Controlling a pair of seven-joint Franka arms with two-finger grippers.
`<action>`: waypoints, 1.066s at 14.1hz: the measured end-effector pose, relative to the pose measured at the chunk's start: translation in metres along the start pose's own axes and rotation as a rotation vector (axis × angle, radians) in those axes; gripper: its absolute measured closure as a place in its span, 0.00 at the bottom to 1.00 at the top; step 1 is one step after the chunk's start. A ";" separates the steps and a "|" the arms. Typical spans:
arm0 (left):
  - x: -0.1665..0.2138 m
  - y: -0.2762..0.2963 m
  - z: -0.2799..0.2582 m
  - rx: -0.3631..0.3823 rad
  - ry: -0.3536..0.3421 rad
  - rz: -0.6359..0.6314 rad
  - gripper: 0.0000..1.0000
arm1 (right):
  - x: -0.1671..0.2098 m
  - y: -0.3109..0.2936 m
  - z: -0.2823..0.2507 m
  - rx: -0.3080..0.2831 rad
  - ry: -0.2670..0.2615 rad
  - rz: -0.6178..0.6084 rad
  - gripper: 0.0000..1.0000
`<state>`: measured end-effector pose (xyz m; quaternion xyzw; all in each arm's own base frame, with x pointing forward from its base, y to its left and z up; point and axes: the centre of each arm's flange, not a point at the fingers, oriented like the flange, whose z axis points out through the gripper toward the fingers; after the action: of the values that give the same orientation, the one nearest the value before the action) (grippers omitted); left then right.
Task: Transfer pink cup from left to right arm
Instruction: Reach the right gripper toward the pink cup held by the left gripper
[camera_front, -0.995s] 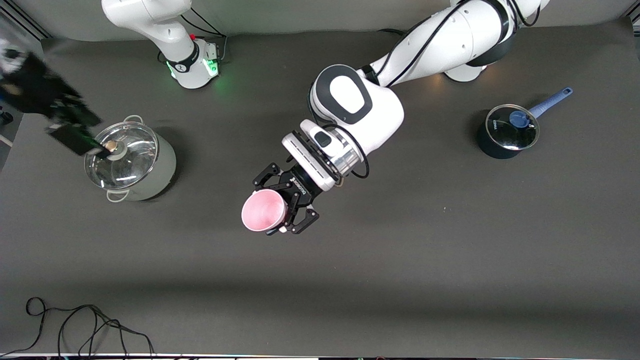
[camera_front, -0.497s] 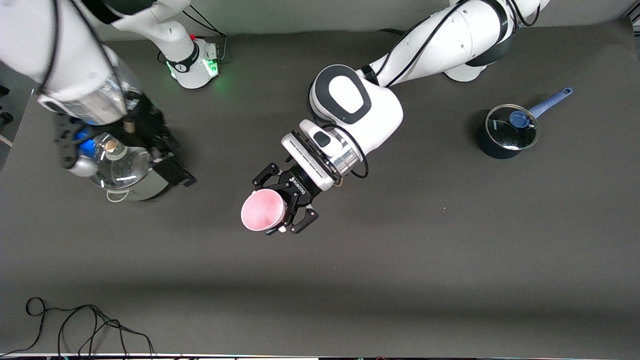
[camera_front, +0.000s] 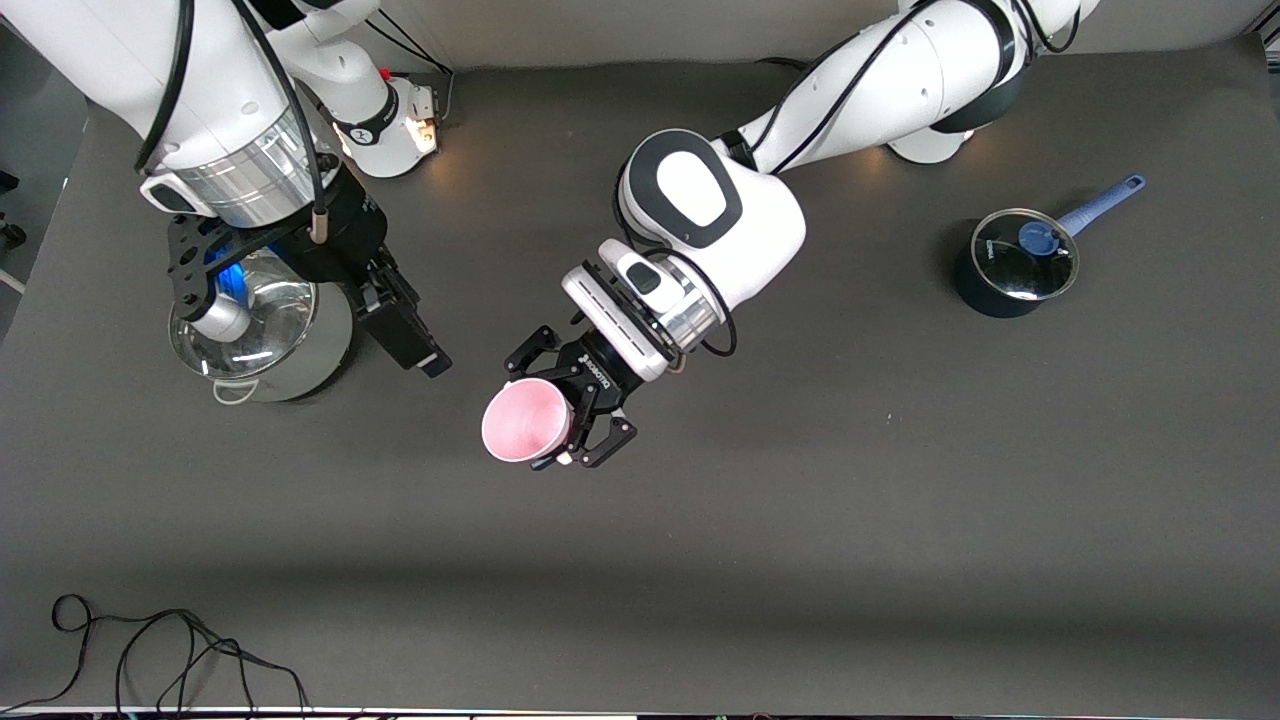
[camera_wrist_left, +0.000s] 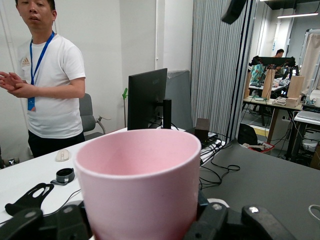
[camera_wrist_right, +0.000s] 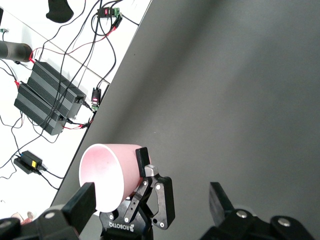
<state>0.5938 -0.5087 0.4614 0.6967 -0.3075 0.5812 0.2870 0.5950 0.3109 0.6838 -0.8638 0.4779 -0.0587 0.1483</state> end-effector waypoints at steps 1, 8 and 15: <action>0.000 0.000 0.000 0.000 0.000 0.000 0.34 | -0.003 -0.003 0.003 0.013 -0.004 -0.004 0.00; 0.000 0.000 0.000 0.000 0.001 0.001 0.34 | -0.003 -0.024 0.063 0.035 -0.006 -0.004 0.00; 0.002 0.000 0.000 0.002 0.003 0.001 0.34 | -0.002 -0.031 0.087 0.041 0.000 -0.006 0.00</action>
<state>0.5939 -0.5091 0.4629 0.6958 -0.3067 0.5828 0.2865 0.6399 0.3452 0.6107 -0.8620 0.4741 -0.0687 0.1658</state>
